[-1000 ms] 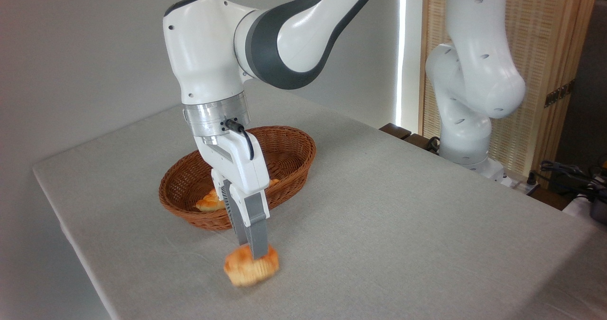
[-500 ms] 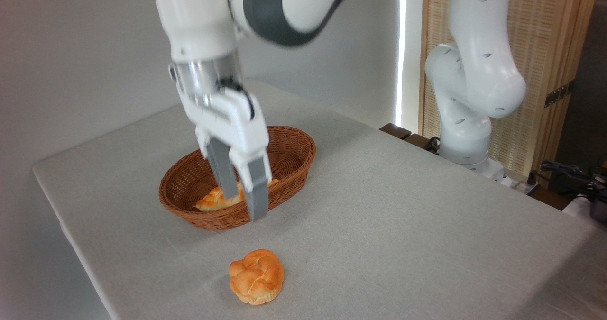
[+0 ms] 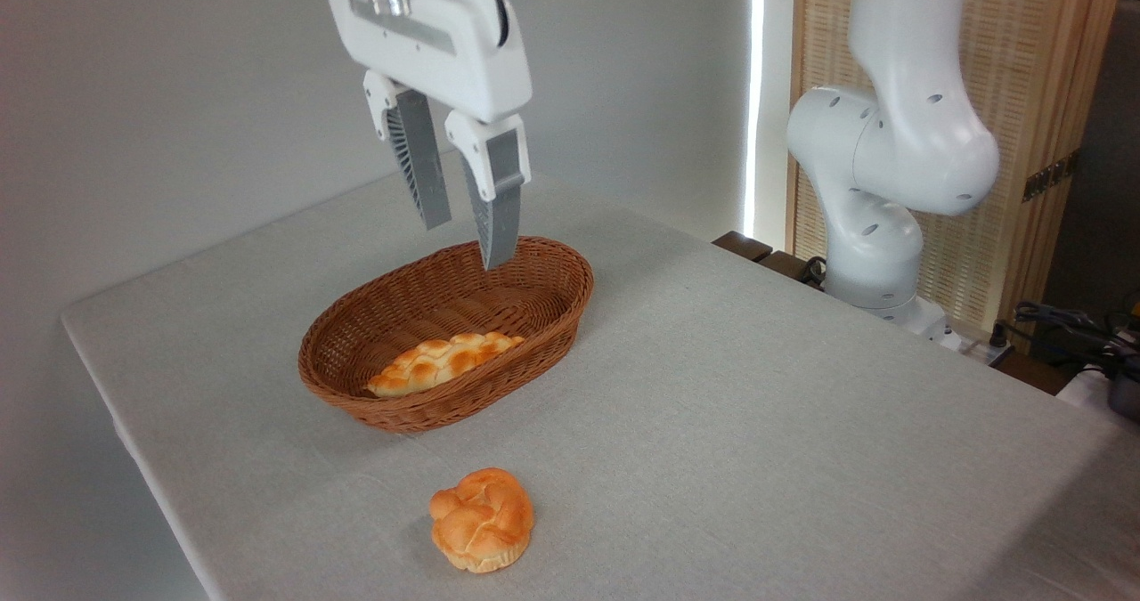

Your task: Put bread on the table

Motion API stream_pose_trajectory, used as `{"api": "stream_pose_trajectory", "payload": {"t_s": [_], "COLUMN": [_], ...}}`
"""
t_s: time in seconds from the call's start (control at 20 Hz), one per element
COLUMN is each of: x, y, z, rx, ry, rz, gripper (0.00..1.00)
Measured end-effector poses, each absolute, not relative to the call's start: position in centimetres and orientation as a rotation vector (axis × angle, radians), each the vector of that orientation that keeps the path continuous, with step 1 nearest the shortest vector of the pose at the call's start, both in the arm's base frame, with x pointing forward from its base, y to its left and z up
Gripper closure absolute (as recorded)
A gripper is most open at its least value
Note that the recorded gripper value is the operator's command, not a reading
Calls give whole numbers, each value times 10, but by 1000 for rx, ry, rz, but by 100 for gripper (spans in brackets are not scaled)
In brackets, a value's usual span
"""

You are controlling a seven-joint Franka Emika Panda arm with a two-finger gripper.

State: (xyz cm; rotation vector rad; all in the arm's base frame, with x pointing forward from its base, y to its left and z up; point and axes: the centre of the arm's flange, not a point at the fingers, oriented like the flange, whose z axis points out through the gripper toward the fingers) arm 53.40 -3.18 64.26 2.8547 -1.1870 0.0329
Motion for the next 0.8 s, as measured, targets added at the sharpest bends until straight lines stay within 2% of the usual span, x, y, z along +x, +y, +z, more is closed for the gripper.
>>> {"api": "stream_pose_trajectory", "payload": {"t_s": [0.8], "x": [545], "y": [-23], "z": [630], "rx": [2898], "ry": [-1192], "rz": [0], "gripper": [0]}}
